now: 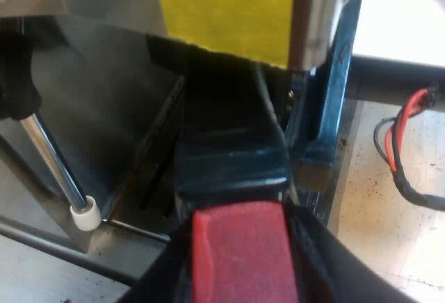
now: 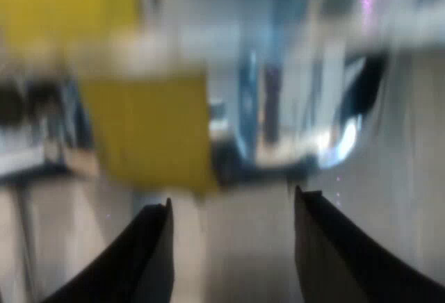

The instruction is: Put the handle in the coffee machine

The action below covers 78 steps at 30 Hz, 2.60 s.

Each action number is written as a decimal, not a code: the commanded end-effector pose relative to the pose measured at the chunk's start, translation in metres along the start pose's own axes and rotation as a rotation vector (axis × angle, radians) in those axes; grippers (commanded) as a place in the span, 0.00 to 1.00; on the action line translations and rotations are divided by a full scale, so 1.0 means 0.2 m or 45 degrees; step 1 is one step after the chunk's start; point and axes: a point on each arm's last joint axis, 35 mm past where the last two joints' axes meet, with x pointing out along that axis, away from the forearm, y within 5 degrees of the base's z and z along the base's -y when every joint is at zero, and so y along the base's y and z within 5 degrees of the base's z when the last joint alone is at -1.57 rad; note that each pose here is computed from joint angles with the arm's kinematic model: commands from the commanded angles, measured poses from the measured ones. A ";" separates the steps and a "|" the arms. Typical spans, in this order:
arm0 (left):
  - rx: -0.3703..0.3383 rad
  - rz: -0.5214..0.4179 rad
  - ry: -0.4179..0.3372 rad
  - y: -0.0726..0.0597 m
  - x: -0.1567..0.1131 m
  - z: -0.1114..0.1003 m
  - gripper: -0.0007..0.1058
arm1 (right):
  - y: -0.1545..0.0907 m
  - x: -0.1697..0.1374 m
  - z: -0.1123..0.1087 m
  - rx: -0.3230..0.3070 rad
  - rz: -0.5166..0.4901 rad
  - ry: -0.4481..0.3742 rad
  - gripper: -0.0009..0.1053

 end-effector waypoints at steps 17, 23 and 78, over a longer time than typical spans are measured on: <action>0.101 -0.118 -0.166 -0.07 -0.02 0.05 0.01 | -0.06 0.01 0.15 0.083 -0.114 -0.209 0.37; 0.098 -0.119 -0.165 -0.07 -0.02 0.05 0.01 | -0.06 0.01 0.16 0.093 -0.117 -0.216 0.37; 0.014 0.242 0.102 -0.09 -0.24 0.18 0.01 | -0.10 0.00 0.21 0.141 -0.173 -0.245 0.37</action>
